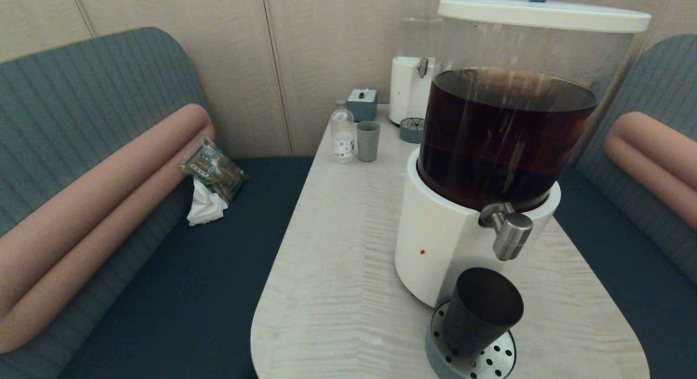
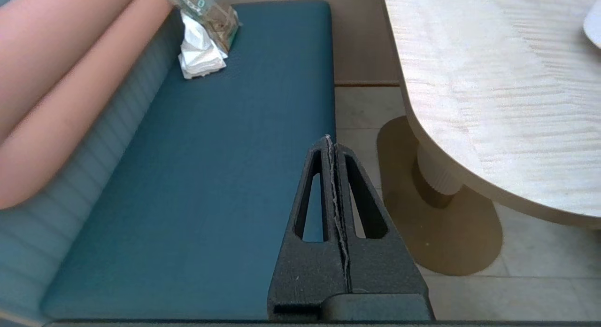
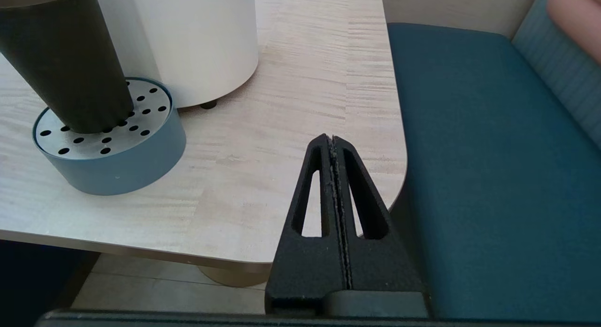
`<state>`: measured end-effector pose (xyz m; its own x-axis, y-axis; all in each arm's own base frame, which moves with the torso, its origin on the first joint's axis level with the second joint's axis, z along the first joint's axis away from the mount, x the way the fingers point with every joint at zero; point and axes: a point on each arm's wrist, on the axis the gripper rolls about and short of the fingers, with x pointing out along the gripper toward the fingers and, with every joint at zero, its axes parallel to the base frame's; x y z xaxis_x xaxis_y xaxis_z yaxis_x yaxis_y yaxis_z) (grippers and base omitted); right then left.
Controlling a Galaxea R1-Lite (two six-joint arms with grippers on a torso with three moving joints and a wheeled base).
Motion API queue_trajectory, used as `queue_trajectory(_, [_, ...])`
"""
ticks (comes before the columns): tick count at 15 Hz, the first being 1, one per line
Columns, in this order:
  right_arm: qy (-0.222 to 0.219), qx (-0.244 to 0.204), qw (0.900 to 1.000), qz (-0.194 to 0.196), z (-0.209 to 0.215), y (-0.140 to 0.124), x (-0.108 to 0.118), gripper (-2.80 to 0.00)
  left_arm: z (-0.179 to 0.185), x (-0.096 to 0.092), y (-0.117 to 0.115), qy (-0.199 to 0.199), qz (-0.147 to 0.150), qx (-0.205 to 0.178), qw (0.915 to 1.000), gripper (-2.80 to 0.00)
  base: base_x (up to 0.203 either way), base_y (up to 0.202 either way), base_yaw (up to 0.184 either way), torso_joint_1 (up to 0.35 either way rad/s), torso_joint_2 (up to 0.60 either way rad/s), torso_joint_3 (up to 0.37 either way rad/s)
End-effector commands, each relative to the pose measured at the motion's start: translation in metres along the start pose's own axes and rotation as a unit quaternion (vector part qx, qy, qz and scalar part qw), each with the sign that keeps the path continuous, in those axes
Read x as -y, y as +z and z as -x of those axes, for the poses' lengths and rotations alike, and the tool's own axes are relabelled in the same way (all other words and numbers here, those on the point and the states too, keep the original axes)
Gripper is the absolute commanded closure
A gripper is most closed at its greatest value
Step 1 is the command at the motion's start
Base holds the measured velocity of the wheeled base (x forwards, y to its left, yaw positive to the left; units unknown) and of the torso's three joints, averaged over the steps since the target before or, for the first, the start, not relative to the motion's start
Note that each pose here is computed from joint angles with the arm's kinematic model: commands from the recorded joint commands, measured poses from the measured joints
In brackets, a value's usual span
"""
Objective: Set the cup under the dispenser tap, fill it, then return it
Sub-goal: Turn on the faucet
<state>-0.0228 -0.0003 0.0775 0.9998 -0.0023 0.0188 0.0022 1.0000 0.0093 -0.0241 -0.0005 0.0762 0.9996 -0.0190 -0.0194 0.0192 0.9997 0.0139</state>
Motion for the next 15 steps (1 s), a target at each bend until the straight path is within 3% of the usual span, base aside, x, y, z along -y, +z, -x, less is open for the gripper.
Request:
queue_trajectory(1, [0.000,0.000,1.000,0.000,0.0000,-0.0017,0.0000,0.00,-0.0002,0.0000,0.0004,0.000,0.002,0.002,1.0000,0.00,0.000,0.000,0.000,0.000,0.00,0.000])
queue_trajectory(15, [-0.002,-0.003,1.000,0.003,0.0002,-0.0023,0.0001,0.00,-0.0008,0.0000,0.0006,0.000,0.003,0.009,1.0000,0.00,0.000,0.000,0.000,0.000,0.00,0.000])
